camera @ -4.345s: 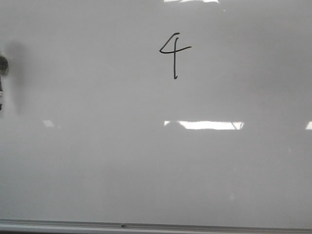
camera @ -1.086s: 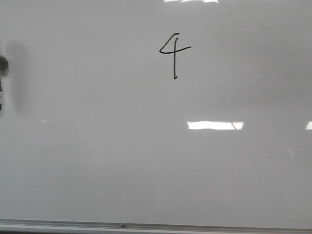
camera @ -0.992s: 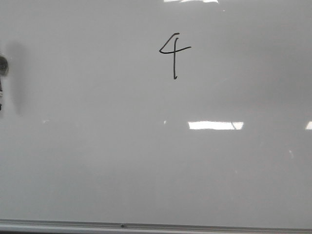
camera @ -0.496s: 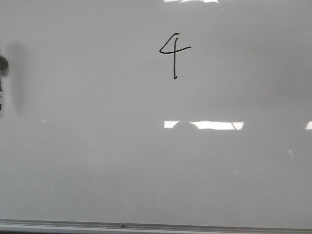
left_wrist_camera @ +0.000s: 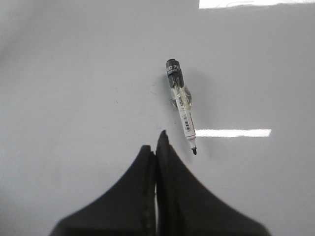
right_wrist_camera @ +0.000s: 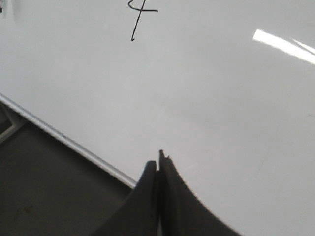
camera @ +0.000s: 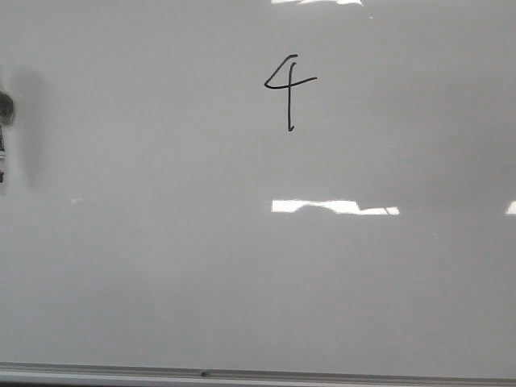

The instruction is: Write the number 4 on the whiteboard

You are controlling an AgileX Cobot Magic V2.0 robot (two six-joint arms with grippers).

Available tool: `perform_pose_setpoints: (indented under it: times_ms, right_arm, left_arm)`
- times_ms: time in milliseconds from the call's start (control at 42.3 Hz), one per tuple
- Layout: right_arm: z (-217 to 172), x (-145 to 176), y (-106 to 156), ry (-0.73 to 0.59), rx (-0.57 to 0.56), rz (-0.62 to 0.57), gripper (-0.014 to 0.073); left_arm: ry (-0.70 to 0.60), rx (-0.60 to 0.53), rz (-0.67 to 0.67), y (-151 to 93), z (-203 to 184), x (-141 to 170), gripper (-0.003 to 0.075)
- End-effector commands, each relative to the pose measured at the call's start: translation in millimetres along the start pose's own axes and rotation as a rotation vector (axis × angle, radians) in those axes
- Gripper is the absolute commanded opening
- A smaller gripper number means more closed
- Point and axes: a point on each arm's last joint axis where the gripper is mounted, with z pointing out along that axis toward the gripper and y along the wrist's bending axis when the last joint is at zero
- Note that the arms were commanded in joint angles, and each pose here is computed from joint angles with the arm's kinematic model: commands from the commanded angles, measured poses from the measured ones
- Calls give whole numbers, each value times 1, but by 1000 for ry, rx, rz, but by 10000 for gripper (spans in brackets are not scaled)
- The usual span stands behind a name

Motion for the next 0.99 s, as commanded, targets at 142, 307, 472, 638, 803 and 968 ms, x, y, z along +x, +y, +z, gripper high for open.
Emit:
perform_pose_setpoints:
  times_ms: [142, 307, 472, 638, 803, 968]
  right_arm:
    - [14, 51, -6, -279, 231, 49, -64]
    - [26, 79, -9, -413, 325, 97, -65]
    - [35, 96, -12, -515, 375, 100, -68]
    - [37, 105, -12, -553, 387, 96, -68]
    - [37, 105, -12, -548, 386, 96, -68]
    - [36, 104, -12, -562, 389, 94, -68]
  left_arm:
    - [-87, 4, -11, 0, -1, -6, -20]
    - [-87, 4, -11, 0, -1, -6, -20]
    - [-87, 4, -11, 0, -1, -6, -20]
    - [-87, 4, -11, 0, -1, -6, -20]
    - [-87, 4, -11, 0, -1, -6, -20]
    - [-87, 4, -11, 0, -1, -6, -20]
